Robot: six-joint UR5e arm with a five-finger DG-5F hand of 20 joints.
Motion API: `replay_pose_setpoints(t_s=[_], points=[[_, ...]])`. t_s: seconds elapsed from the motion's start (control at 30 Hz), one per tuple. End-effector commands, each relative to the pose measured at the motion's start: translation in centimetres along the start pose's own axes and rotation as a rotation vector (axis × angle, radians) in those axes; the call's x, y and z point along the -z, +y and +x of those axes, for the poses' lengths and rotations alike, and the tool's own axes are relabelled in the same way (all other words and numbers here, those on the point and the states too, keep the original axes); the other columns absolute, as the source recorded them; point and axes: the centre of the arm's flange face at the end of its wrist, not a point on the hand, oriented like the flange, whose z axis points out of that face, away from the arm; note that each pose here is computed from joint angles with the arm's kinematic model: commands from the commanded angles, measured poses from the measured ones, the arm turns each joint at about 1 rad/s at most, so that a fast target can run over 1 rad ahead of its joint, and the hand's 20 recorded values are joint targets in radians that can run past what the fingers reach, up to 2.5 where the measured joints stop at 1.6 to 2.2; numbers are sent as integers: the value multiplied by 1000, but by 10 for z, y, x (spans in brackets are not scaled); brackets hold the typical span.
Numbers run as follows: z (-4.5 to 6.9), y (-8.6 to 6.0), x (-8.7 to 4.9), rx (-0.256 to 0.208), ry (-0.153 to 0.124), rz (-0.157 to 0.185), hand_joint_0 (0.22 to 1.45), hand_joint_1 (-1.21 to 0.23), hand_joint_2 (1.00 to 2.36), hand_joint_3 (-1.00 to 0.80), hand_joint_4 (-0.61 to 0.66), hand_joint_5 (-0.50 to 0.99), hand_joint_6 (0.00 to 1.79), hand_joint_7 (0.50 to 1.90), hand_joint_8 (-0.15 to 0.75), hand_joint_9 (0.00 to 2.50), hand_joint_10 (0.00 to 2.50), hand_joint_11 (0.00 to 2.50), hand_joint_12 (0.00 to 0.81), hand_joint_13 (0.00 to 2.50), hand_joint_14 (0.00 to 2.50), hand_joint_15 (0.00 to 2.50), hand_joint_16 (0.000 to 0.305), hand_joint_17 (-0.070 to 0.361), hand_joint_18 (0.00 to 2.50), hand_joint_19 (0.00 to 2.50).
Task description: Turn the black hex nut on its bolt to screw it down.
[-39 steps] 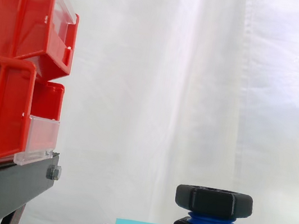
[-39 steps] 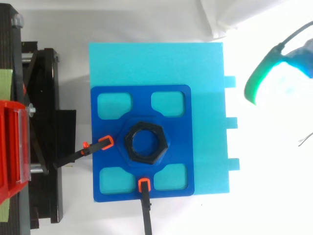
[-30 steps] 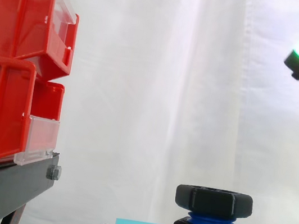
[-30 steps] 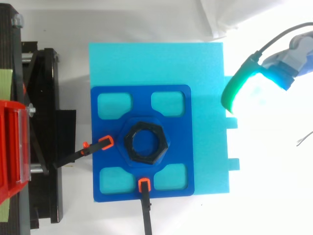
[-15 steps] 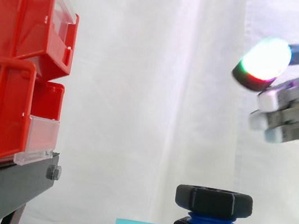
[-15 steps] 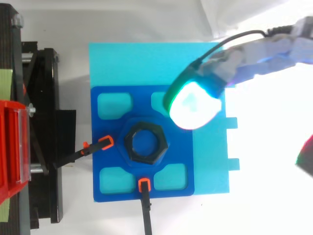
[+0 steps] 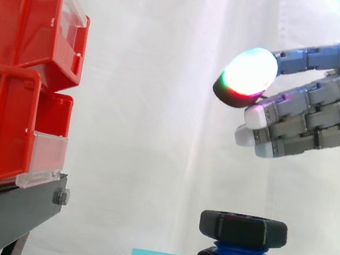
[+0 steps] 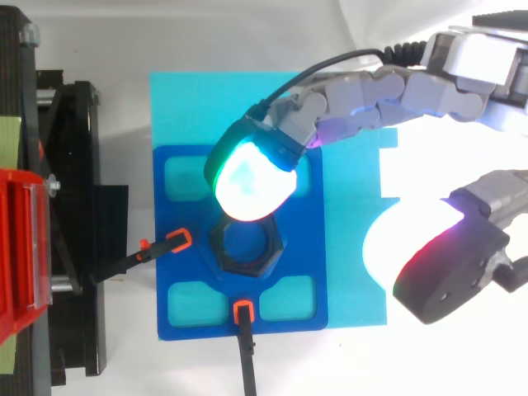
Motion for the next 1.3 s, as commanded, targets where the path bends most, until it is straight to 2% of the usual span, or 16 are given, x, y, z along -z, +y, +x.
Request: replay_pose_setpoints(t_s=[0.0,0.03,0.1,0.23,0.33,0.4,0.5,0.73,0.77,0.83,0.9,0.97,1.03,1.1,1.2,1.27], points=[[1,4,-4,32,-13,-32,477,-409,1000,-500,173,-194,502,745,294,465,7,296,323,318,0,54,40,89,174,23],[1,6,-5,59,-22,-49,478,-408,1000,-500,170,-194,502,743,294,465,7,288,323,318,2,57,40,89,176,22],[1,7,-6,77,-23,-55,478,-408,1000,-500,172,-194,502,748,295,469,8,297,324,323,1,56,40,90,178,29],[5,11,-8,176,-31,-82,478,-408,1000,-500,161,-209,502,750,296,473,7,304,328,329,2,62,40,90,183,38],[6,13,-9,191,-31,-87,479,-407,1000,-500,147,-218,502,753,291,465,7,310,328,326,3,68,40,90,181,37],[13,9,-14,230,-24,-81,478,-407,1000,-500,149,-220,502,755,289,451,8,318,328,313,2,61,40,90,165,31],[17,9,-16,247,-19,-83,477,-406,1000,-500,150,-221,502,758,285,435,8,316,329,308,2,64,40,90,155,31],[24,18,-20,308,-17,-99,476,-405,1000,-500,154,-219,502,755,287,429,8,315,329,302,0,59,40,91,152,30],[30,10,-24,321,-10,-91,476,-405,1000,-500,156,-218,502,757,288,428,8,319,329,301,0,58,40,91,151,28],[34,8,-34,330,-7,-83,476,-404,1000,-500,155,-217,502,757,288,425,8,317,329,296,0,57,40,91,151,34],[41,1,-41,338,13,-67,476,-403,1000,-500,156,-217,502,760,288,424,8,317,329,296,2,60,40,91,148,33],[45,-1,-46,352,36,-60,477,-341,1000,-500,160,-224,502,764,283,406,8,315,333,264,2,61,41,93,112,33],[45,0,-46,360,42,-59,475,-310,1000,-500,167,-227,502,777,284,372,7,312,341,233,2,61,42,94,72,34],[48,2,-49,405,59,-67,472,-288,1000,-500,183,-228,502,804,288,359,10,318,341,198,2,48,41,93,38,32],[49,2,-50,433,64,-78,470,-278,1000,-500,190,-224,502,816,290,341,8,313,341,160,1,34,41,93,0,4],[51,1,-51,490,66,-91,468,-278,1000,-500,194,-222,502,820,289,336,7,312,342,138,0,24,42,95,0,2]])
